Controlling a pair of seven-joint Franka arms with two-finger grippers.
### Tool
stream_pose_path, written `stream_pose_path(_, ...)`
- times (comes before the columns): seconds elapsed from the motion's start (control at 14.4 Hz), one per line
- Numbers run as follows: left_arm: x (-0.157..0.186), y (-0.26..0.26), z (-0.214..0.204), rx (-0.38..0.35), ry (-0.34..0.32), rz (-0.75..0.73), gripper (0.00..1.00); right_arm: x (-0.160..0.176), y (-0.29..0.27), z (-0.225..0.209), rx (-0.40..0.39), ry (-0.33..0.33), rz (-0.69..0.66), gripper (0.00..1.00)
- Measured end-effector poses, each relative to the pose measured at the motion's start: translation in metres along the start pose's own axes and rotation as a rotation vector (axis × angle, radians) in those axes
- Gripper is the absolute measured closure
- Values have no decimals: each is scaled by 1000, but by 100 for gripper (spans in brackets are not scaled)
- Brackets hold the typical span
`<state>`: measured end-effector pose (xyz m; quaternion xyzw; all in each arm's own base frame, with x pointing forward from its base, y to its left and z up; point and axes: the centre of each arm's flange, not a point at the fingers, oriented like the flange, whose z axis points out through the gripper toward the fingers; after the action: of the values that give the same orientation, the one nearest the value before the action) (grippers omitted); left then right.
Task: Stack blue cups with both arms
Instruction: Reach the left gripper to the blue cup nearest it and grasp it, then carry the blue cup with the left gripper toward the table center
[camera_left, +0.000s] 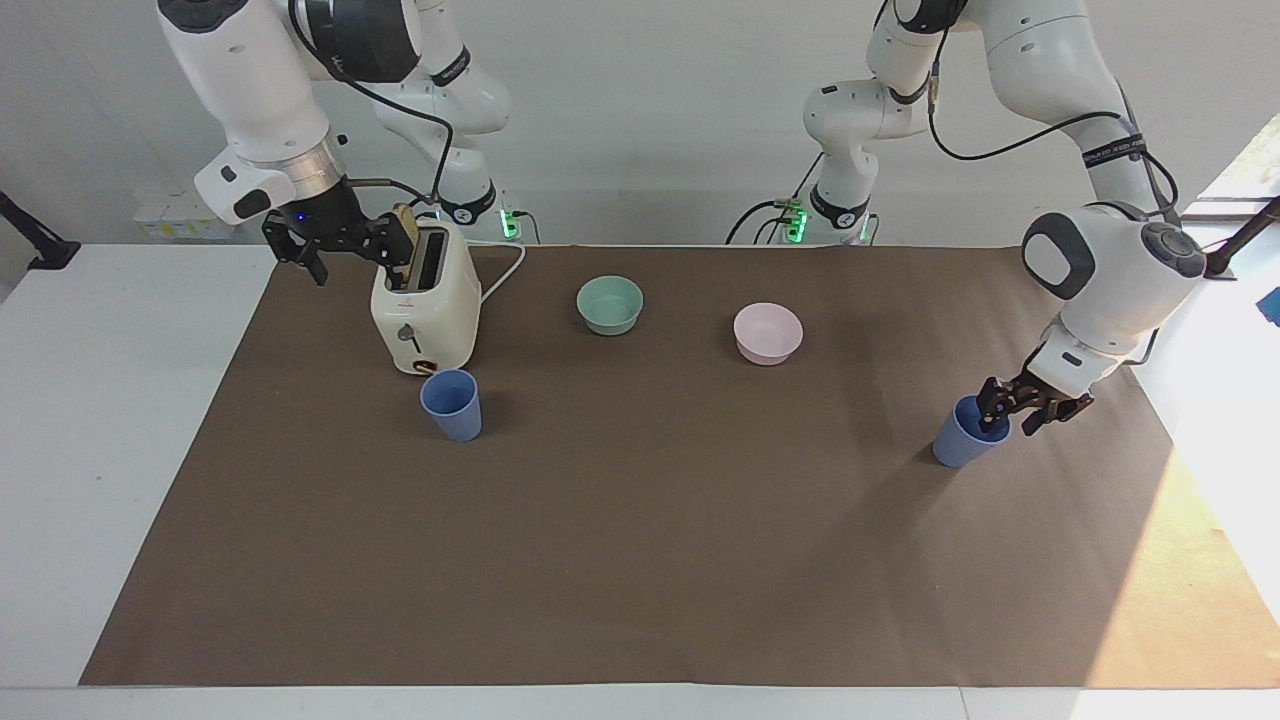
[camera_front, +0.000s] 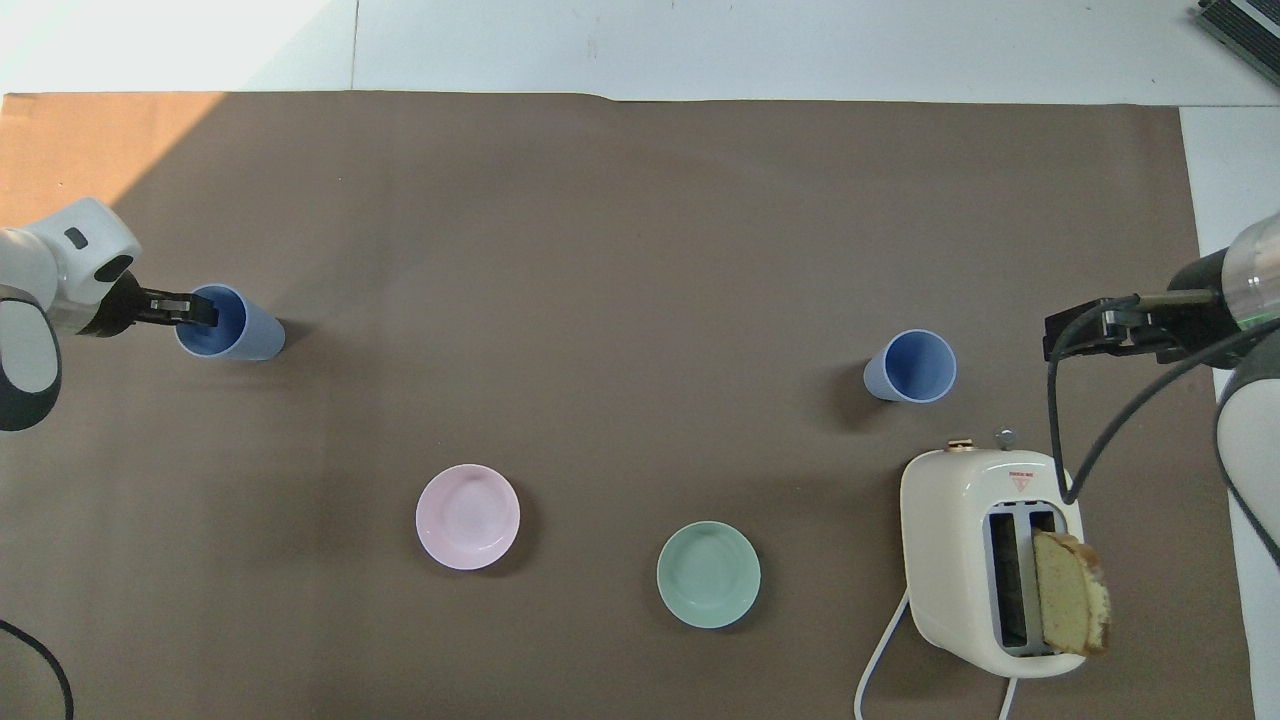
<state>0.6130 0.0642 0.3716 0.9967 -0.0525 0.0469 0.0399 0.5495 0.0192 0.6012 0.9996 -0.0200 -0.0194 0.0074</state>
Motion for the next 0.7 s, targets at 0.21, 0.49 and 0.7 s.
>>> stream_pose_path(0.21,0,1,3,-12,-1,-8,86,0,0,0,0,0,0,0)
stream_pose_path(0.49,5,16,-11,-22,11,14,95,0,0,0,0,0,0,0)
stream_pose_path(0.7,11,84,-25,-37,18,6,95,0,0,0,0,0,0,0)
